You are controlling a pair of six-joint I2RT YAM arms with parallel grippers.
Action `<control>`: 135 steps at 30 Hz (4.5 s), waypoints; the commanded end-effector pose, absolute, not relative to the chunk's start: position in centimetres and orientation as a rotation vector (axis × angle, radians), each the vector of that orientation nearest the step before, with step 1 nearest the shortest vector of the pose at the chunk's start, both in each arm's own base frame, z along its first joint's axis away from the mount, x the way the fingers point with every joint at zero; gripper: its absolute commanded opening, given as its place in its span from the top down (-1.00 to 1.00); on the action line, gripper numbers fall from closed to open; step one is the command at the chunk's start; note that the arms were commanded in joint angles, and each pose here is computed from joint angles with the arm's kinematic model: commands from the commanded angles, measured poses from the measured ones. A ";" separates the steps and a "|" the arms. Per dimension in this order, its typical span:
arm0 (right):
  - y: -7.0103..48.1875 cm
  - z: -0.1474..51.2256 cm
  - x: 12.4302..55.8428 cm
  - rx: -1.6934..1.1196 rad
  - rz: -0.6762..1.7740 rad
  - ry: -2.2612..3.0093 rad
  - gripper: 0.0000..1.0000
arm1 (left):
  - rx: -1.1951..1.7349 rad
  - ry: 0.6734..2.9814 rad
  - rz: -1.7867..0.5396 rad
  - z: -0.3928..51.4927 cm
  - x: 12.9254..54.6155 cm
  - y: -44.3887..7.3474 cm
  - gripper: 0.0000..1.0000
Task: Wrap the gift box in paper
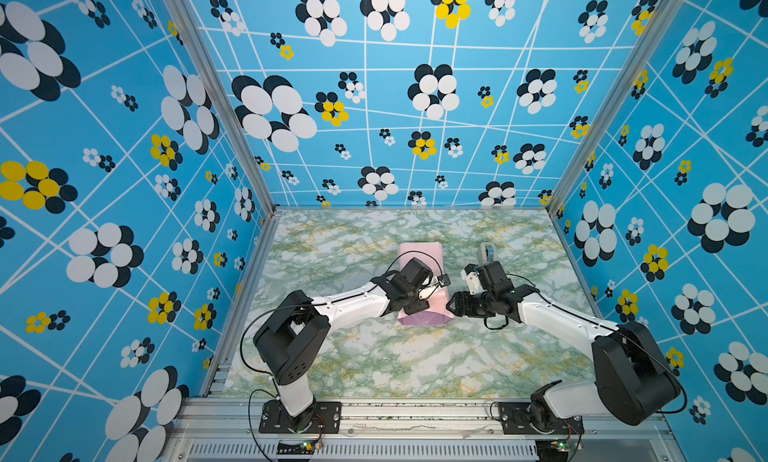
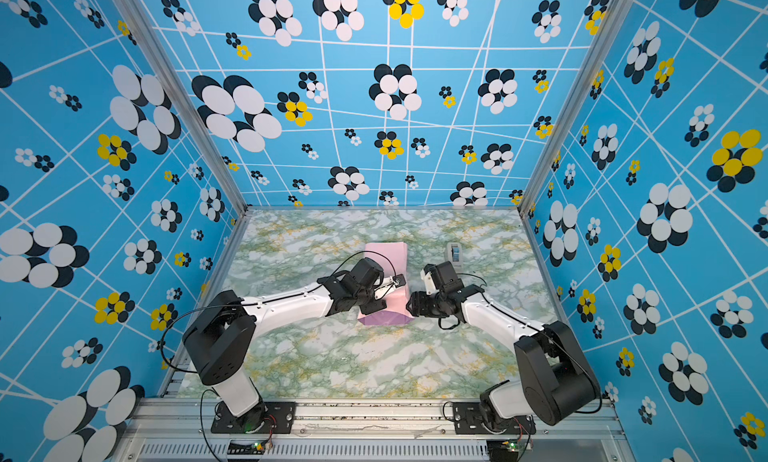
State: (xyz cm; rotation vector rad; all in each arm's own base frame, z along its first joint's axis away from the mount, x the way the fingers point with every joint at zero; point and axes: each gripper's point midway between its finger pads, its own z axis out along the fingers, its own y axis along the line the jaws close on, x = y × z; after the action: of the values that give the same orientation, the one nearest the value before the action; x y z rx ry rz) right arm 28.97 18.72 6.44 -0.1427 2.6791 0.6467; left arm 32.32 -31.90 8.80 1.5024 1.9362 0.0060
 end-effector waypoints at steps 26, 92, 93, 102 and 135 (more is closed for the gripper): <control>21.3 3.9 33.6 -0.238 0.577 2.674 0.67 | 1.315 1.887 -0.149 12.6 33.2 -32.7 -0.37; 19.6 3.4 34.0 -0.364 0.459 2.631 0.85 | 1.380 1.987 -0.071 7.8 34.4 -32.2 -0.05; 19.4 3.4 33.8 -0.355 0.456 2.634 0.64 | 1.377 1.989 -0.068 7.7 34.4 -32.2 -0.04; 19.2 2.1 33.2 -0.295 0.432 2.665 0.85 | 1.360 1.989 -0.087 7.9 34.4 -32.4 -0.04; 16.2 7.8 31.5 0.133 0.852 2.426 0.11 | 1.351 1.993 -0.129 7.7 34.1 -32.7 -0.07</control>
State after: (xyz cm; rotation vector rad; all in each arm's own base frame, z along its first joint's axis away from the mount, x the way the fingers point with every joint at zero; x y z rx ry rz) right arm 30.78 15.61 6.30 0.0727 2.4933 0.7447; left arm 35.30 -32.92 8.74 1.3302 1.9610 -0.0953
